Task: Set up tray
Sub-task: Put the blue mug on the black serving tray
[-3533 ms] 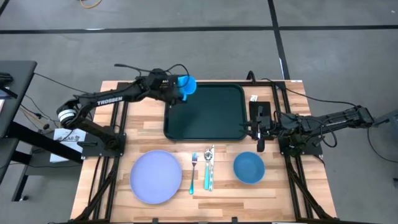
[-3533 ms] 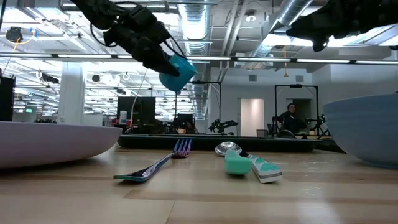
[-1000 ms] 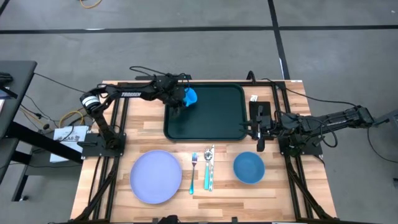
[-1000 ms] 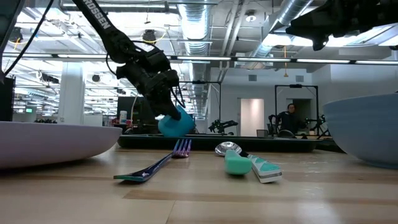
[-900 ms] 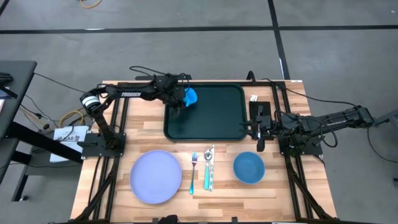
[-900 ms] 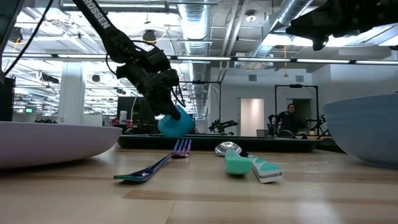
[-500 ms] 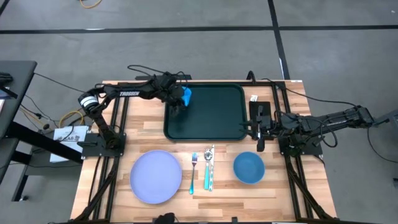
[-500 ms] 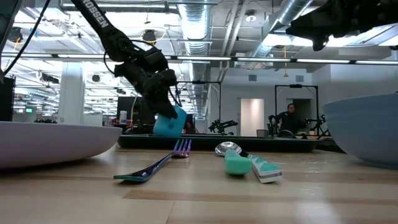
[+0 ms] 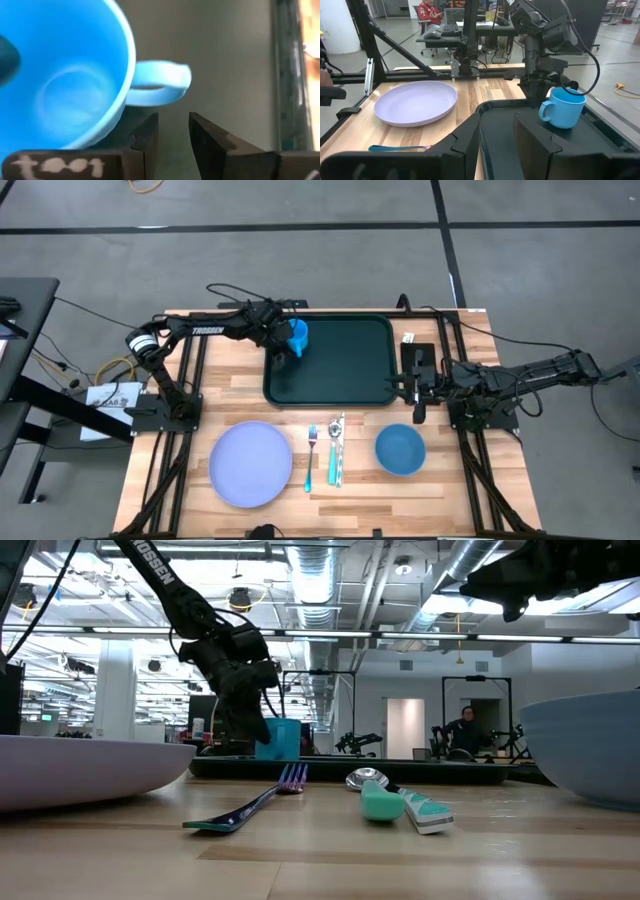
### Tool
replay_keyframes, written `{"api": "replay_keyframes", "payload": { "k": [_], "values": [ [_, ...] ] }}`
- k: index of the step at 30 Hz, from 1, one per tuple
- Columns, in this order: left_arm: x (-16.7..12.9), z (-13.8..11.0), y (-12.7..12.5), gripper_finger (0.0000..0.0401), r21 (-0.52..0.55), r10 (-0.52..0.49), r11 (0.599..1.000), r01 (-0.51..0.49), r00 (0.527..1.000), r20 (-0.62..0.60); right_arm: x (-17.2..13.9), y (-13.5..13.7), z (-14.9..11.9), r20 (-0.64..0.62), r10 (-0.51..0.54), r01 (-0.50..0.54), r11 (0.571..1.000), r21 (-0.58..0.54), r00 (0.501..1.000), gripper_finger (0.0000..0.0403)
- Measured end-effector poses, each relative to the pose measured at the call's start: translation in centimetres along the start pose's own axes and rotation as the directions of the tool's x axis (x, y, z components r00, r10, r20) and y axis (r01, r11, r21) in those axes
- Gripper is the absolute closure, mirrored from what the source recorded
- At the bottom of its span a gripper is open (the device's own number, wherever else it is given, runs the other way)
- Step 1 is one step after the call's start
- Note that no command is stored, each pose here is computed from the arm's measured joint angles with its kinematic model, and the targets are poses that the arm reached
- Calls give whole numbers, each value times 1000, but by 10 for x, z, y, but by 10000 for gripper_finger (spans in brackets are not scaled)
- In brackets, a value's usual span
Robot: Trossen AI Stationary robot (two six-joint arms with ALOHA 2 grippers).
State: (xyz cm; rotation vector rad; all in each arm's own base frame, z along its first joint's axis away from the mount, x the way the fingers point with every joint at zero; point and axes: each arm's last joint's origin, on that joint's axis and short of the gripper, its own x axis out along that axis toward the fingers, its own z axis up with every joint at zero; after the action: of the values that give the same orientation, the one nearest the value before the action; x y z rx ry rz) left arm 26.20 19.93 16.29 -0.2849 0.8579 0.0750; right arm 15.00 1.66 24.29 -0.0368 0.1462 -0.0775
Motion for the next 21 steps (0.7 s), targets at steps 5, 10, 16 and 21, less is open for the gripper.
{"api": "replay_keyframes", "payload": {
  "k": [5,10,16,21],
  "values": [
    [-5,0,-1,307,17,30,999,-30,999,-20,0,0,0,0,0,0,1000,0,1000,295],
    [-22,7,-8,307,39,71,997,-72,997,17,0,0,0,0,0,0,1000,0,1000,295],
    [-53,17,-20,307,80,95,992,-103,991,94,0,0,0,0,0,0,1000,0,1000,295],
    [-80,24,-33,307,162,144,972,-172,975,171,0,0,0,0,0,0,1000,0,1000,295]
  ]
}}
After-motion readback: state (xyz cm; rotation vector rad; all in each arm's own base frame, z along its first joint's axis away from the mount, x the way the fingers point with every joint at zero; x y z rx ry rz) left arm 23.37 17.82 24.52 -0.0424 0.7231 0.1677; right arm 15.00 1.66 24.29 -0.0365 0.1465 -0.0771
